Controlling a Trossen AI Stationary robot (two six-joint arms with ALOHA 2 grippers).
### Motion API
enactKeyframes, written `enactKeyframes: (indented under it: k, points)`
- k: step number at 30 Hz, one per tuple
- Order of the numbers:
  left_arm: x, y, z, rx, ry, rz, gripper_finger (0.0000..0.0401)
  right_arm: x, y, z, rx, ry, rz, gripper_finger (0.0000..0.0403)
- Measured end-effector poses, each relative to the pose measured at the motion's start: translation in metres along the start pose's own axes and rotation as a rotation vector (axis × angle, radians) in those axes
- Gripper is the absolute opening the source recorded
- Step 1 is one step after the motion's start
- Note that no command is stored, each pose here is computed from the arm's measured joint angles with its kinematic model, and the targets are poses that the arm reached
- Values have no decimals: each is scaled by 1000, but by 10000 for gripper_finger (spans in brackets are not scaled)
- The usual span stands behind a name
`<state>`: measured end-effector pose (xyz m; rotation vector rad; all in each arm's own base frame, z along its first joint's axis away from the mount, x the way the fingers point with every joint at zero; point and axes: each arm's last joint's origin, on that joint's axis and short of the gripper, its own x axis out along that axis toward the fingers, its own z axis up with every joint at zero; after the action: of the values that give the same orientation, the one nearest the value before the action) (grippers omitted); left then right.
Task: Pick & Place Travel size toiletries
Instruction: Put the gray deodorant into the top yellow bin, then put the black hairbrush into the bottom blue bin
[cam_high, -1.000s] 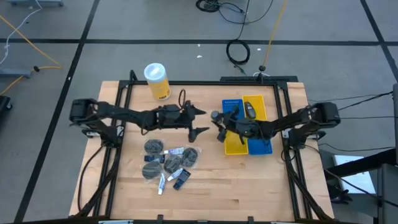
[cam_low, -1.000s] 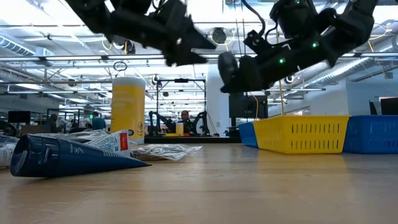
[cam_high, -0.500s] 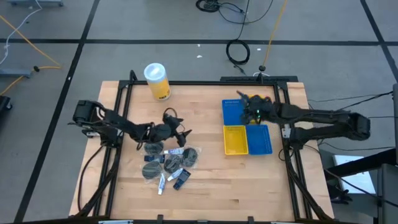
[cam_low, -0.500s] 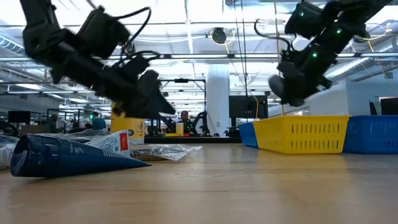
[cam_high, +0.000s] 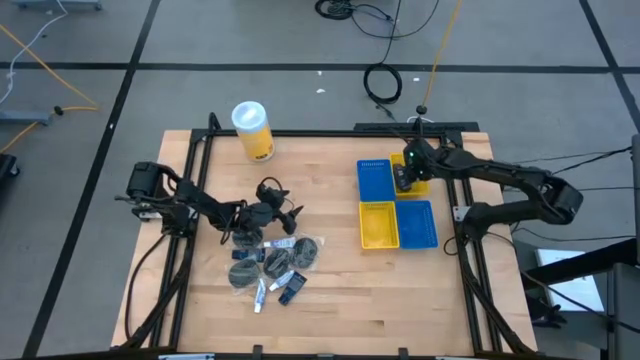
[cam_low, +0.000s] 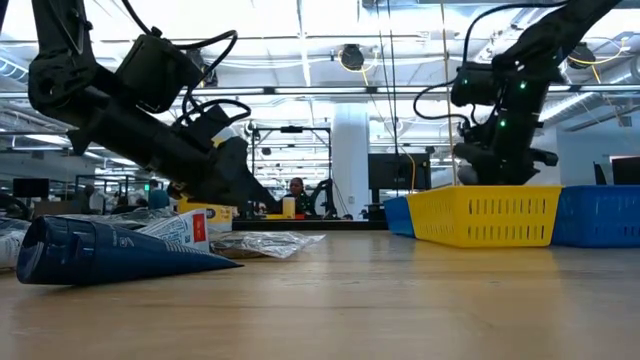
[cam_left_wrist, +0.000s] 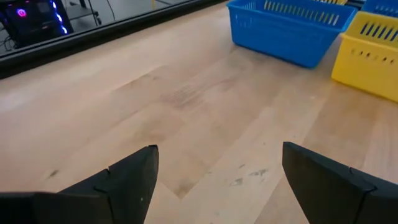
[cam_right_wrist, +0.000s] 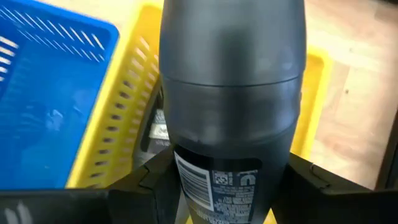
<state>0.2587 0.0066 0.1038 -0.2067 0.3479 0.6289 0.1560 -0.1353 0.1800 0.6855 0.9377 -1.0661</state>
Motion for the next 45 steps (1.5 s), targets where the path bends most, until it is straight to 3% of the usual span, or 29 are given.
enactKeyframes:
  k: [20,26,35,40,45]
  points:
    - [1,3,-3,0,43,1,333,3,-2,-6,60,71,-32,189]
    - [1,3,-3,0,44,0,333,3,-1,-7,31,115,30,205]
    - [1,3,-3,5,46,-1,333,3,-1,-7,-9,113,34,197]
    - [1,3,-3,8,46,-1,333,-9,-1,-4,-15,33,76,196]
    - [1,3,-3,8,45,-1,333,-38,7,0,-73,-164,206,196]
